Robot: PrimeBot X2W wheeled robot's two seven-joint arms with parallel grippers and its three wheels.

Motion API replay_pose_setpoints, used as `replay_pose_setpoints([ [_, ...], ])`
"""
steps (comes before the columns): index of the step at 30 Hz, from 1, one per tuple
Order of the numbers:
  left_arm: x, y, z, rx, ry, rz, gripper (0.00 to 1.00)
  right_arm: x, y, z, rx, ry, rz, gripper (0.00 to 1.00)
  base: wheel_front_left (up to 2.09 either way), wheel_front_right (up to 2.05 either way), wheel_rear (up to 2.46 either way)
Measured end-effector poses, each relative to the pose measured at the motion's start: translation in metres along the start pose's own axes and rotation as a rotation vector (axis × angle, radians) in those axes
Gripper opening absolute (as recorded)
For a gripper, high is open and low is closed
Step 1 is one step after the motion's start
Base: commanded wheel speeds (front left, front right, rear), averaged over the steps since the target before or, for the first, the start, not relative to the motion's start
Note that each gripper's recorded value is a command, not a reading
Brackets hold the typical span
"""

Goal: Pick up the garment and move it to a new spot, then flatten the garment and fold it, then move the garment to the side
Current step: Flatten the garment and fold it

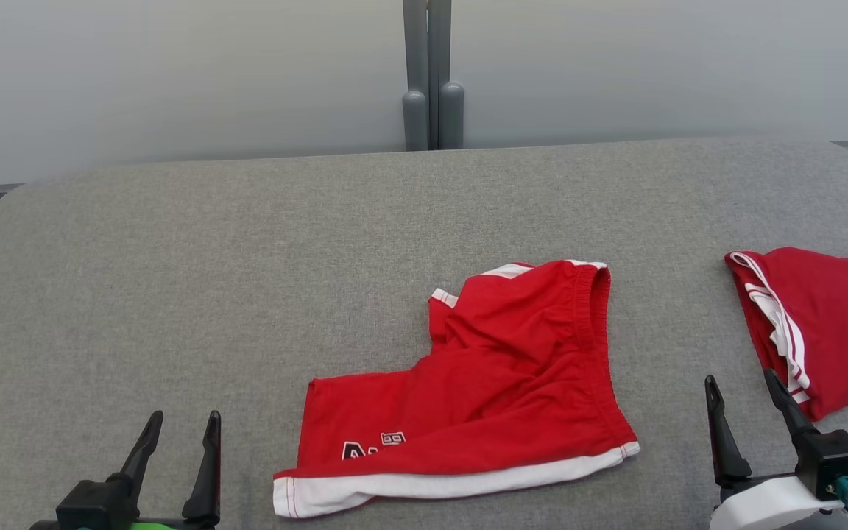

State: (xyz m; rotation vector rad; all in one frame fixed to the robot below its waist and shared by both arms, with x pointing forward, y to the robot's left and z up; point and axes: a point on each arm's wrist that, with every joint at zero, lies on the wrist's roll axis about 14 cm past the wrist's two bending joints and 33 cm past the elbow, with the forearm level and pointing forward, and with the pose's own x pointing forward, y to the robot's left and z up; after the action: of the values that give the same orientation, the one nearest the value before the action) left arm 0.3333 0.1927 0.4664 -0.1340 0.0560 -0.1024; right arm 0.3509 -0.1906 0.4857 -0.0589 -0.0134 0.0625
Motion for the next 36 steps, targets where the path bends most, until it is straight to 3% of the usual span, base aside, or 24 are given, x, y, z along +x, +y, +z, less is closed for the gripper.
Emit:
replay_pose_setpoints([
  [12,0.003,0.002,0.002,-0.003,-0.007,0.006,1.0,0.009,0.005,0.02,-0.009,-0.063,0.024,1.0,0.0,0.0,0.0],
  [17,0.0,0.004,-0.007,0.026,0.035,-0.001,1.0,0.01,0.017,0.026,-0.03,-0.08,0.096,1.0,0.0,0.0,0.0],
  [20,0.0,0.003,-0.014,0.03,0.092,-0.002,1.0,0.007,0.027,0.014,-0.044,-0.025,0.159,1.0,0.0,0.0,0.0],
  [28,-0.024,-0.014,-0.056,-0.06,0.439,-0.017,1.0,-0.008,0.045,-0.029,-0.148,0.294,0.367,1.0,0.0,0.0,0.0],
  [36,-0.027,-0.024,-0.065,-0.096,0.561,-0.041,1.0,-0.016,0.062,-0.069,-0.149,0.477,0.477,1.0,0.0,0.0,0.0],
])
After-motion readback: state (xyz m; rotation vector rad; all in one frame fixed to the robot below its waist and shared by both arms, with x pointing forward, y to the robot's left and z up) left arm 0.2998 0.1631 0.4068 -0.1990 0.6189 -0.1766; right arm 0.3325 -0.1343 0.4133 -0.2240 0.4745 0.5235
